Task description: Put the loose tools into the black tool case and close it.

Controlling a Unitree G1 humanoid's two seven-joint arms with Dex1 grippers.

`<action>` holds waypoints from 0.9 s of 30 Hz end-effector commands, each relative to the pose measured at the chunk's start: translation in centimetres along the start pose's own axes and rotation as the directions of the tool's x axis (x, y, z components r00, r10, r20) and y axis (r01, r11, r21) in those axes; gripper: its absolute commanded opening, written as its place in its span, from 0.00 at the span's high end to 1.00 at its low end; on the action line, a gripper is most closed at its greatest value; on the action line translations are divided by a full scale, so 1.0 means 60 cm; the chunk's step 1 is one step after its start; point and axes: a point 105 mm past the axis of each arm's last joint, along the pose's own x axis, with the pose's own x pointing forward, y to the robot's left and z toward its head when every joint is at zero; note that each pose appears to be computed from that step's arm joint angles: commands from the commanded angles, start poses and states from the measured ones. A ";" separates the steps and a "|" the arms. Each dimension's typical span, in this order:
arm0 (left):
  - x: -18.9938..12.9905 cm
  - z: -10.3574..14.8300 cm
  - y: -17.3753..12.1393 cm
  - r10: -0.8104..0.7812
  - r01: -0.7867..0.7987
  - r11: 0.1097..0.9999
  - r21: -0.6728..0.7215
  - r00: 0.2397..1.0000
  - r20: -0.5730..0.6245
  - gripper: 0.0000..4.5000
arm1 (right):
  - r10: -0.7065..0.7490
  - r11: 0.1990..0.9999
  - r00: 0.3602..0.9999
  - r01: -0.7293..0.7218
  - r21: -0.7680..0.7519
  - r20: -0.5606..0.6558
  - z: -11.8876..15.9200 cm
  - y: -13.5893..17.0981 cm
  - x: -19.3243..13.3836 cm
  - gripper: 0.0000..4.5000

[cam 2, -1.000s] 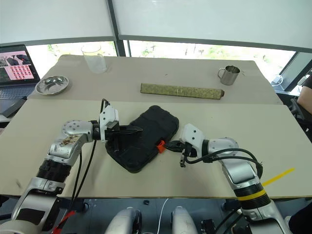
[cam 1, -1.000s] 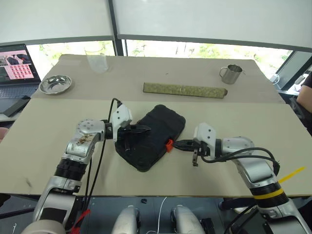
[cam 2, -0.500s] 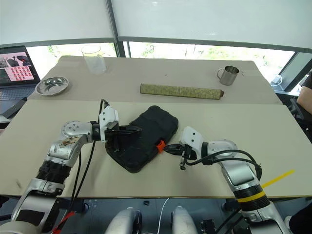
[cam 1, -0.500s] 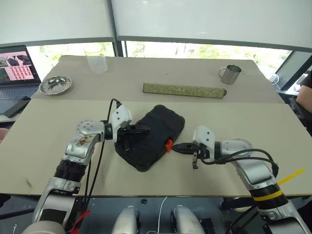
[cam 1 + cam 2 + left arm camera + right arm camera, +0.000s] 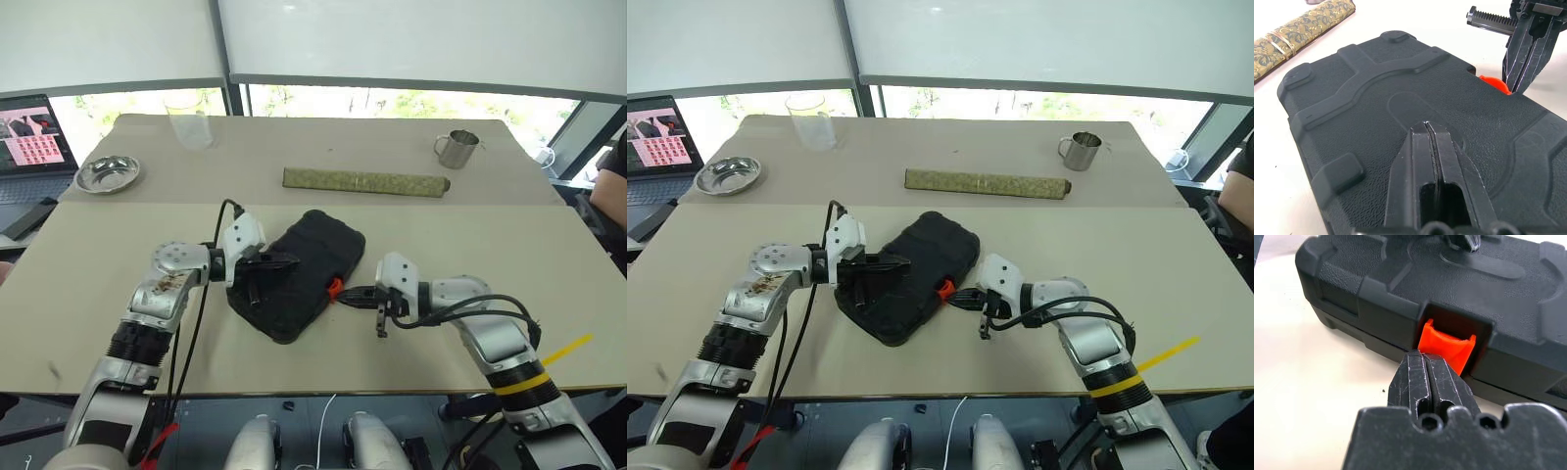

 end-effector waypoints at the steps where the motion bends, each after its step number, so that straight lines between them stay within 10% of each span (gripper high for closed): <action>1: 0.017 -0.053 -0.030 -0.059 0.051 0.994 -0.099 0.995 -0.085 1.00 | 0.012 0.999 1.000 -0.012 -0.042 0.001 0.014 -0.007 0.014 1.00; 27: 0.002 -0.079 -0.029 -0.021 0.004 0.989 -0.145 0.993 -0.116 1.00 | -0.010 1.000 0.998 0.009 -0.027 -0.055 0.006 -0.027 0.005 1.00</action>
